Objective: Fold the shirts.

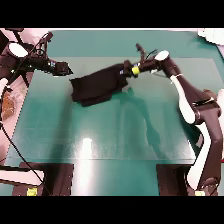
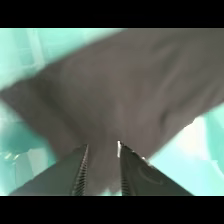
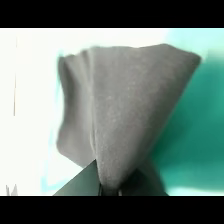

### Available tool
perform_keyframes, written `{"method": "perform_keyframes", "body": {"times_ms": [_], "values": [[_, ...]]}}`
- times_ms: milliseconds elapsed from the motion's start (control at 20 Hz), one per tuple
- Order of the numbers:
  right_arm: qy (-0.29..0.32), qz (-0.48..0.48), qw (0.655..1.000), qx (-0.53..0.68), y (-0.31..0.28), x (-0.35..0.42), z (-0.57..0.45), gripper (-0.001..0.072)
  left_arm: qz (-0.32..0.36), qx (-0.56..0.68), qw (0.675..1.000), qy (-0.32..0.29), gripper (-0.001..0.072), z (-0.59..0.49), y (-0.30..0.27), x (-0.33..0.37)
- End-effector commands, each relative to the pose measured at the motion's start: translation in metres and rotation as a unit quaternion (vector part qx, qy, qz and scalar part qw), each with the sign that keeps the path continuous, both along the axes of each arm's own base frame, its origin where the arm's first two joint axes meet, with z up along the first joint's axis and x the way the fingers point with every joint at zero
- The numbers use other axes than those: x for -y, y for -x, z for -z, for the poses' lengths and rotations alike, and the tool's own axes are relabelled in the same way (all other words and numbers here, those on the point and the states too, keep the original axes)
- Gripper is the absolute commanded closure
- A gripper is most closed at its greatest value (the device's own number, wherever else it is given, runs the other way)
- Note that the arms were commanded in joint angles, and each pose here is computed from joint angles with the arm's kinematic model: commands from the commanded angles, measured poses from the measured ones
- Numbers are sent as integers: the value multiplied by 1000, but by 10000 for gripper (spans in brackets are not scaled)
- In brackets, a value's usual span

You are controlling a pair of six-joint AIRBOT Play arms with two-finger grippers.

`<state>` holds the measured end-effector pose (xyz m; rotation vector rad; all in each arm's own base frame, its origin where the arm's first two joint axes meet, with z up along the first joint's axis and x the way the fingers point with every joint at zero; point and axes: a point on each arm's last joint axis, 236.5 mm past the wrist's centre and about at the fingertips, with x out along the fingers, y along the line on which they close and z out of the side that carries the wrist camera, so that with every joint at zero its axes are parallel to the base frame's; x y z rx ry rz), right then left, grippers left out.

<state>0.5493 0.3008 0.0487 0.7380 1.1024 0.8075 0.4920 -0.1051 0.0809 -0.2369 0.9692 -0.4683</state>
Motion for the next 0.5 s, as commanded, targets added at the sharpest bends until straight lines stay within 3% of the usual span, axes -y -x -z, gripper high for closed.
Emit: {"method": "perform_keyframes", "body": {"times_ms": [0,300,450], "values": [[-30,129,987,89,-45,54,-92,692,6,-10,1000,10,460,-1,5,5],[-40,278,949,146,-48,229,-194,693,13,-39,998,37,460,-2,17,16],[-5,342,928,146,-30,315,-212,692,24,-54,997,51,460,-3,25,23]]}}
